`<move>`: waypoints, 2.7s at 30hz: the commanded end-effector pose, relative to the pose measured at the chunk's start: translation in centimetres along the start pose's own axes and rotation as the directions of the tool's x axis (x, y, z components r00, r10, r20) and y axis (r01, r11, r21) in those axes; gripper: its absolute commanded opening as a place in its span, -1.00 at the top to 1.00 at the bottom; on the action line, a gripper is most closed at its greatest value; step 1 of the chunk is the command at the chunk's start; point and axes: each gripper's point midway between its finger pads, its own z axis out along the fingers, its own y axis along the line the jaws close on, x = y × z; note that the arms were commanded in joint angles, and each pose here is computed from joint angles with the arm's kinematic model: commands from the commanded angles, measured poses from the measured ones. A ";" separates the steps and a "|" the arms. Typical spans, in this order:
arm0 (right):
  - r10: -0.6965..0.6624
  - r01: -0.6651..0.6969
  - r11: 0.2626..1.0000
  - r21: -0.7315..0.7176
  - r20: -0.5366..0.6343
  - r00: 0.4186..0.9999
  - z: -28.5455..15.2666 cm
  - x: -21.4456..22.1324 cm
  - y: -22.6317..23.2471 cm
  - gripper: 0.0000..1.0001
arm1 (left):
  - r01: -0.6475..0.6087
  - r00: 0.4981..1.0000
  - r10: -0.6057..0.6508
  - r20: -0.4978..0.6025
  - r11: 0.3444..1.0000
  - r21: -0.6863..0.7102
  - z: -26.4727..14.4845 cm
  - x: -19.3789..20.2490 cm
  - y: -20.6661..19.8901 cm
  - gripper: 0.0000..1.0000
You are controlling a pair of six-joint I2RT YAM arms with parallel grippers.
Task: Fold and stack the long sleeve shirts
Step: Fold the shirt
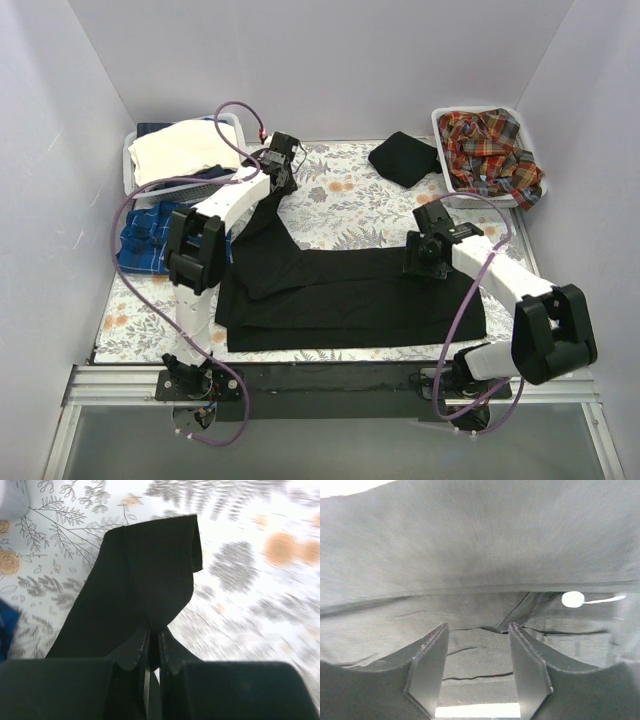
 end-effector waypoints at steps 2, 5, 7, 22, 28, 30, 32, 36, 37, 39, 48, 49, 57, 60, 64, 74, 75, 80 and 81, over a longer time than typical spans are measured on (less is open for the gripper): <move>-0.018 0.017 1.000 0.006 0.178 0.984 -4.3 -4.3 0.1 -0.24 | -0.065 0.993 0.033 0.112 0.953 0.295 -12.5 -3.3 -4.3 1.00; -0.020 0.028 0.999 -0.031 0.233 0.972 -6.0 -5.7 0.9 -0.24 | -0.072 0.993 0.026 0.114 0.906 0.416 -17.0 -2.8 -4.8 1.00; -0.023 0.054 0.993 -0.107 0.272 0.962 -7.7 -7.0 2.4 -0.24 | -0.078 0.988 0.005 0.153 0.874 0.480 -20.4 -3.3 -4.7 1.00; 0.111 0.248 0.650 -0.718 0.413 0.904 -20.3 -9.2 14.7 -0.25 | -0.105 0.991 0.129 0.033 0.603 0.791 -28.5 8.1 -5.6 1.00; 0.066 0.247 0.629 -0.737 0.367 0.928 -19.1 -7.6 17.5 -0.36 | -0.115 0.982 0.189 0.011 0.552 0.826 -29.6 11.0 -6.6 1.00; 0.060 0.220 0.634 -0.741 0.331 0.942 -18.1 -6.8 17.9 -0.39 | -0.112 0.979 0.204 0.000 0.538 0.835 -29.8 12.2 -6.9 1.00; 0.052 0.196 0.638 -0.745 0.295 0.954 -16.9 -6.4 18.5 -0.40 | -0.099 0.976 0.217 -0.024 0.537 0.837 -29.6 13.4 -7.2 1.00; 0.026 0.180 0.643 -0.745 0.257 0.966 -15.8 -5.2 19.7 -0.43 | -0.119 0.965 0.261 -0.031 0.539 0.834 -29.5 15.9 -8.3 1.00; 0.019 0.174 0.649 -0.741 0.244 0.970 -15.3 -4.9 19.8 -0.43 | -0.123 0.963 0.269 -0.033 0.542 0.831 -29.3 16.4 -8.5 1.00; 0.009 0.157 0.655 -0.739 0.215 0.977 -14.6 -4.1 20.1 -0.42 | -0.135 0.962 0.270 -0.025 0.557 0.820 -29.1 16.9 -8.9 1.00; -0.048 0.090 0.798 -0.595 0.086 0.995 -11.4 0.4 17.7 -0.37 | -0.162 0.970 0.242 -0.006 0.666 0.728 -26.8 17.5 -9.1 1.00; -0.052 0.086 0.807 -0.584 0.075 0.996 -11.3 0.8 17.3 -0.37 | -0.165 0.968 0.249 -0.009 0.667 0.727 -26.7 17.9 -9.0 1.00; -0.101 0.068 0.851 -0.521 -0.035 0.994 -10.3 4.1 14.9 -0.36 | -0.193 0.961 0.277 -0.003 0.676 0.712 -26.4 19.5 -9.4 1.00; -0.117 0.062 0.850 -0.523 -0.073 0.990 -10.2 5.0 14.5 -0.36 | -0.200 0.962 0.274 0.006 0.688 0.698 -26.3 19.5 -9.5 1.00; -0.143 0.065 0.853 -0.518 -0.112 0.983 -9.6 6.4 14.0 -0.09 | -0.207 0.960 0.281 0.010 0.681 0.702 -26.4 20.1 -9.7 1.00; -0.180 0.118 0.928 -0.355 -0.148 0.973 -6.1 8.7 9.5 0.97 | -0.232 0.947 0.320 0.008 0.668 0.707 -27.3 21.7 -8.3 0.11; -0.184 0.131 0.929 -0.346 -0.126 0.975 -6.3 8.5 9.1 0.97 | -0.244 0.952 0.303 0.038 0.679 0.693 -27.5 20.9 -7.8 0.01; -0.215 0.204 0.955 -0.216 -0.029 0.976 -6.5 7.0 6.2 0.97 | -0.296 0.946 0.306 0.106 0.685 0.666 -28.8 19.7 -5.3 -0.49; -0.217 0.210 0.952 -0.224 -0.008 0.976 -6.8 6.8 6.3 0.72 | -0.298 0.948 0.297 0.117 0.691 0.659 -29.0 19.3 -5.0 -0.53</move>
